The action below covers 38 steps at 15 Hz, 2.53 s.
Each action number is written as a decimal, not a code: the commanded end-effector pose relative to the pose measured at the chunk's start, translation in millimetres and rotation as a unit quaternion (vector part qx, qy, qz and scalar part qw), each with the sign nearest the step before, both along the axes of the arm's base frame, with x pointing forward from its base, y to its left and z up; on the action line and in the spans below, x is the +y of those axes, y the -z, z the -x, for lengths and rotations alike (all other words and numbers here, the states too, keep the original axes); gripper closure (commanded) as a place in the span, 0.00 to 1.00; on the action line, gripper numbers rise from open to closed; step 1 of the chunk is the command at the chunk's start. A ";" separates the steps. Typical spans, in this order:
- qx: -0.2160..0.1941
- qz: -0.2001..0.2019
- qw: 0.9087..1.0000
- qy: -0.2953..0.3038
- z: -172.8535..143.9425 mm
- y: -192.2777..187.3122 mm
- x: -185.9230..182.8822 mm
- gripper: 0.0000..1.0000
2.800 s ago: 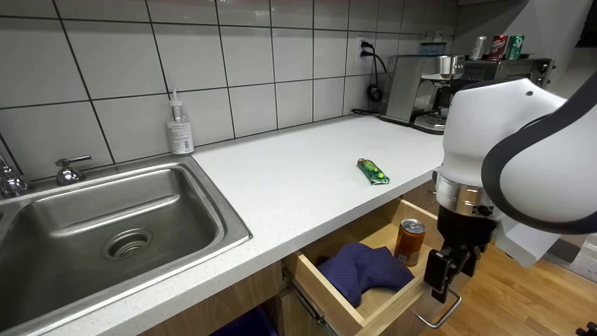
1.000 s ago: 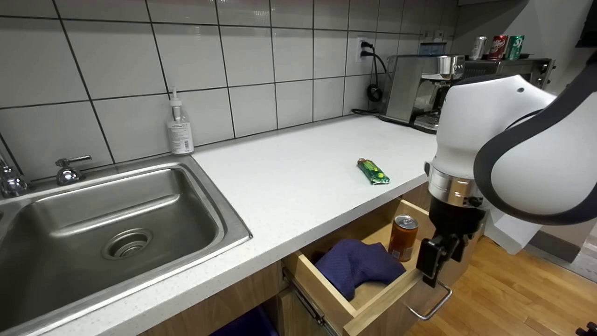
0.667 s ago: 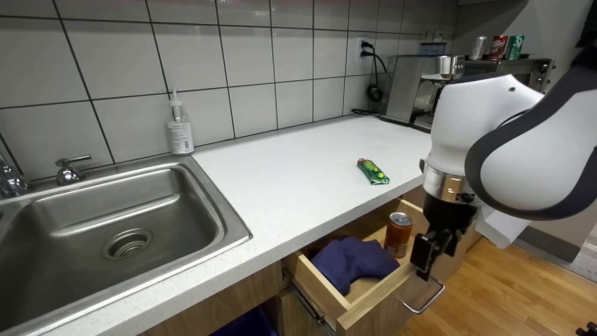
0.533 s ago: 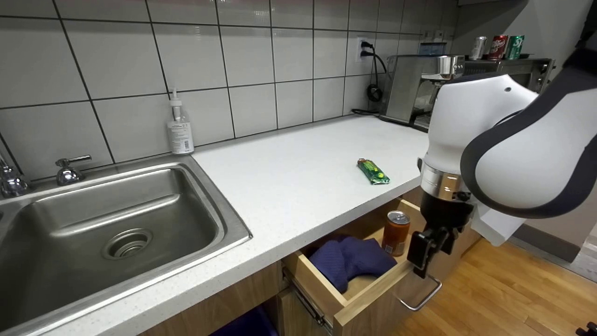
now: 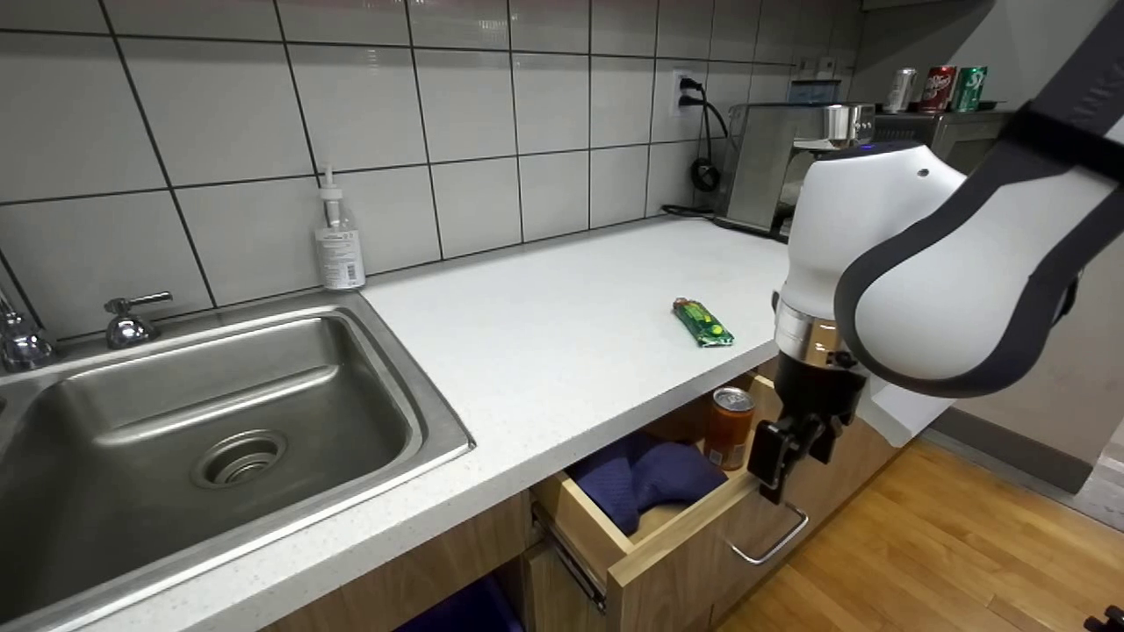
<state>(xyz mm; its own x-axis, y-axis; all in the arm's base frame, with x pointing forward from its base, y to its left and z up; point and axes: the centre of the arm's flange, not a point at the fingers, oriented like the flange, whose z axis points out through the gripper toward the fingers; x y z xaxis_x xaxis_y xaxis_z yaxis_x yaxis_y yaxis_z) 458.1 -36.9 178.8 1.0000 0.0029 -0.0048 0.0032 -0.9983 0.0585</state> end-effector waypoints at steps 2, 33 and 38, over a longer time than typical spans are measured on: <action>-0.018 0.003 1.000 0.002 -24.9 0.0 -13.5 0.00; -0.043 -0.004 0.998 -0.036 -69.8 -17.5 -38.1 0.00; -0.047 0.000 0.998 -0.042 -42.0 -29.4 -33.8 0.00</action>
<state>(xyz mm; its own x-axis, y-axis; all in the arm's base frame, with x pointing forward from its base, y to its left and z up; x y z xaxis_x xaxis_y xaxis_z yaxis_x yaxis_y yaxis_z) 525.2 -71.0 188.3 0.9955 0.0622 0.0715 0.0579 -0.9965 0.0606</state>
